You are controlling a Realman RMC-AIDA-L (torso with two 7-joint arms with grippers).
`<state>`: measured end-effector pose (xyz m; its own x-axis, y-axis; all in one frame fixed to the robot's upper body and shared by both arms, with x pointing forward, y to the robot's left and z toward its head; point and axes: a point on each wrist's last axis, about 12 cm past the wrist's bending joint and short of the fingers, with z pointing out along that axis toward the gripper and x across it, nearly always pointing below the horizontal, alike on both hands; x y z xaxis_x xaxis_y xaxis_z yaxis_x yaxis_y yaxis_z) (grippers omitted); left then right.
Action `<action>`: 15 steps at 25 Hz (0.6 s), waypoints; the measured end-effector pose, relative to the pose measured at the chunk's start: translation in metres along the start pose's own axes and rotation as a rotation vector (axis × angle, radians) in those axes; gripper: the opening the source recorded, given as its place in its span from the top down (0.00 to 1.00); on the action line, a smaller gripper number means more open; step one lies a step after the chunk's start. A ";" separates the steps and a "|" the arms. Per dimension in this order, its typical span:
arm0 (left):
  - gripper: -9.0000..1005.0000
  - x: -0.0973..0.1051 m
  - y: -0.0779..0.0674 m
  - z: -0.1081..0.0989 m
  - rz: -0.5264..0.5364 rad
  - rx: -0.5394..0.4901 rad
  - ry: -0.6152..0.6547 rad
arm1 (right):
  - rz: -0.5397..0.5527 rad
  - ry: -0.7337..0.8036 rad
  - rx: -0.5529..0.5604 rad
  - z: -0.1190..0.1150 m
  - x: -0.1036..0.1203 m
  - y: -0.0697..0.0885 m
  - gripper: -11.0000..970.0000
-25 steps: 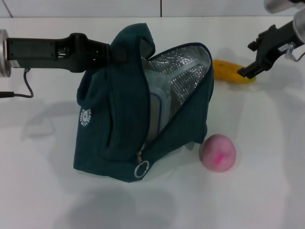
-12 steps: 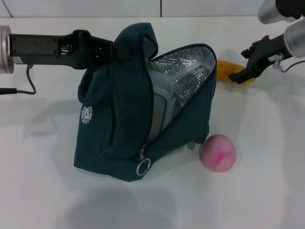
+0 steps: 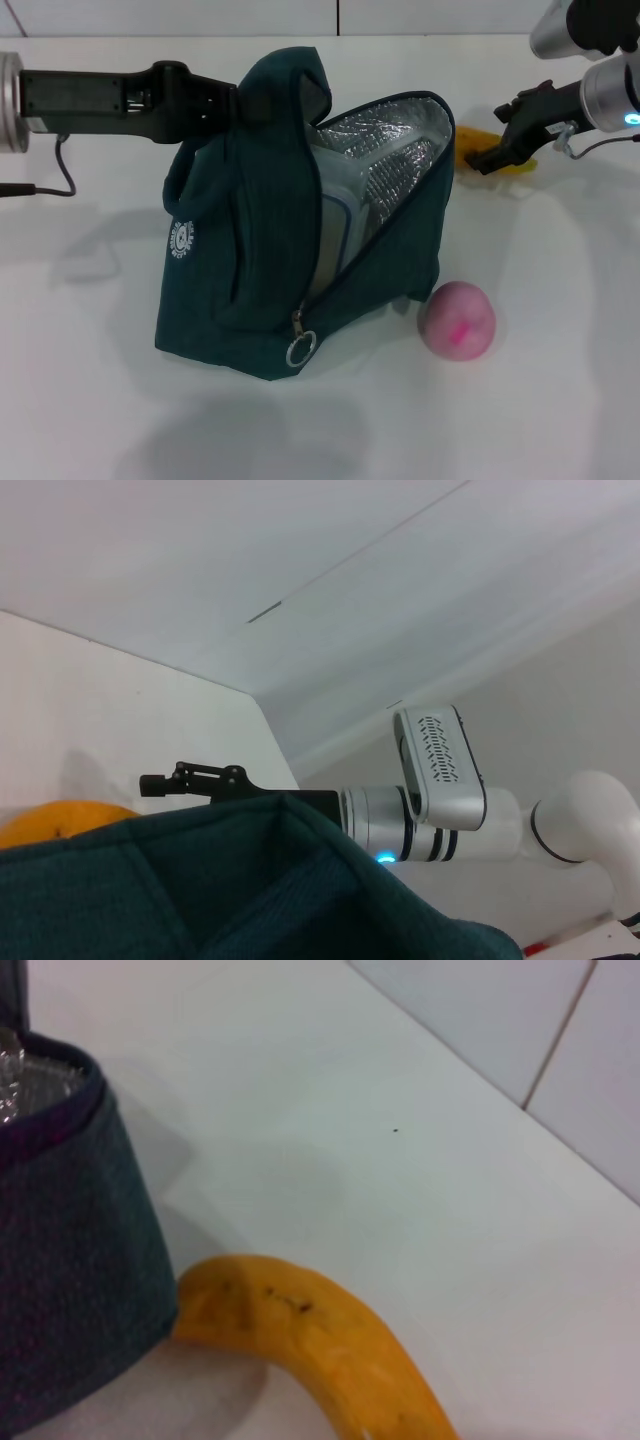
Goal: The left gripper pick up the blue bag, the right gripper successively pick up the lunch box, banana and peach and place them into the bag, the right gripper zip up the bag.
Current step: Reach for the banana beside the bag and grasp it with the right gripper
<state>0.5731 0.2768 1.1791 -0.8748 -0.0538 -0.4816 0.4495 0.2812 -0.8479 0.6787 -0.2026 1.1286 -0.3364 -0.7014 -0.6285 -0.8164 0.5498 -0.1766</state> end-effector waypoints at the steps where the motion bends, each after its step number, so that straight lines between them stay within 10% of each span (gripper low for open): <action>1: 0.95 0.000 0.000 0.000 0.001 0.000 0.001 | 0.004 -0.002 0.003 0.000 0.000 0.000 0.16; 15: 0.95 -0.002 -0.001 0.002 0.006 0.003 0.002 | 0.034 -0.024 0.004 0.008 0.005 0.007 0.16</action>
<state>0.5750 0.2743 1.1807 -0.8723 -0.0499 -0.4865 0.4555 0.2789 -0.8454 0.6747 -0.1985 1.1180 -0.3524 -0.6715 -0.6518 -0.8032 0.5745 -0.1576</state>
